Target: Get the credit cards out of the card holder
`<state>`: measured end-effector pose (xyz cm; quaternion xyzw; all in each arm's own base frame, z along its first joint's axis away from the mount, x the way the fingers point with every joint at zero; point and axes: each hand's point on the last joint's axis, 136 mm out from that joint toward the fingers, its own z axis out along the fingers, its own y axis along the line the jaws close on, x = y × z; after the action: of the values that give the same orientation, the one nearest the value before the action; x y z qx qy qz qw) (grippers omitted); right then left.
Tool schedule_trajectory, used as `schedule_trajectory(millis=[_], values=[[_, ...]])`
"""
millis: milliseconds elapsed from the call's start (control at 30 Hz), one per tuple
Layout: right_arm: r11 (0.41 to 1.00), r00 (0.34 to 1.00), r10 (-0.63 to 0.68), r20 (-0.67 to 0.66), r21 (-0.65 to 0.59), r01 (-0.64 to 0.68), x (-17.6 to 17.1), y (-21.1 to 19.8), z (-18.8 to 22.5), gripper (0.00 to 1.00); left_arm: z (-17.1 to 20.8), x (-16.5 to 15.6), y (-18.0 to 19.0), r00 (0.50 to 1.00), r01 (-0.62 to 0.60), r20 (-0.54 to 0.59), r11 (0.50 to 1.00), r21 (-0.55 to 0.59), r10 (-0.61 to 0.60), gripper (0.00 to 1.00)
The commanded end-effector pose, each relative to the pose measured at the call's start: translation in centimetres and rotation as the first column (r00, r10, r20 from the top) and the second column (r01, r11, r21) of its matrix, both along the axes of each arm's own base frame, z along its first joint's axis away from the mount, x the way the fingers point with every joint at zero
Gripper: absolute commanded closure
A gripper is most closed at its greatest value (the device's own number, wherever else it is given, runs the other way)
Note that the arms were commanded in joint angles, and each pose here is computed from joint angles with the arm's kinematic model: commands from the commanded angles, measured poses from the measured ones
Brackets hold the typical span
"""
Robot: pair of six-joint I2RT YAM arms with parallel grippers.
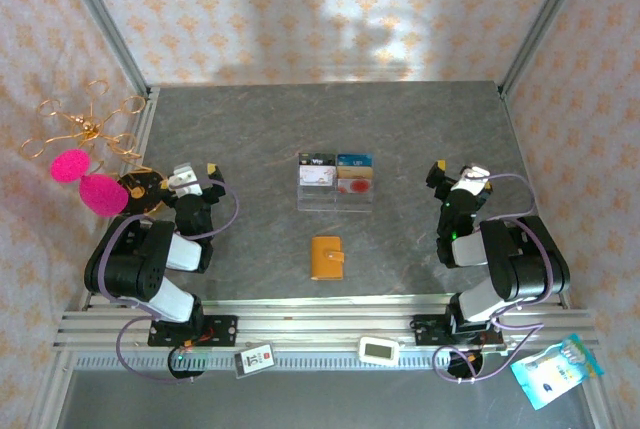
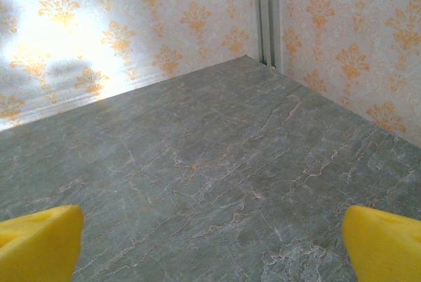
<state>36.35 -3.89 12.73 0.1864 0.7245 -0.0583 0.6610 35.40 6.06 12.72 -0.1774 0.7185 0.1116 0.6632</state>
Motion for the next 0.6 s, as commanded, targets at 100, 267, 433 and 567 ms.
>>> schedule_trajectory(millis=[100, 267, 433, 567], values=[[1.000, 1.000, -0.017, 0.013, 0.002, 0.017, -0.3, -0.4, 0.1, 0.00, 1.0, 0.3, 0.0, 0.999, 0.000, 0.039, 1.000, 0.003, 0.000, 0.00], [1.000, 1.000, -0.017, 0.015, 0.002, 0.017, -0.3, -0.4, 0.1, 0.00, 1.1, 0.2, 0.0, 0.999, -0.002, 0.043, 1.000, 0.007, 0.001, 0.00], [1.000, 1.000, -0.014, 0.004, 0.002, 0.014, 0.0, -0.3, 0.6, 0.00, 3.1, -1.5, -0.6, 0.993, -0.025, 0.114, 0.999, 0.044, 0.020, 0.01], [0.999, 0.998, -0.047, 0.049, 0.001, 0.047, -0.8, -0.8, 1.7, 0.00, 5.3, -1.5, -2.4, 0.996, -0.045, 0.080, 0.992, 0.121, 0.036, 0.01]])
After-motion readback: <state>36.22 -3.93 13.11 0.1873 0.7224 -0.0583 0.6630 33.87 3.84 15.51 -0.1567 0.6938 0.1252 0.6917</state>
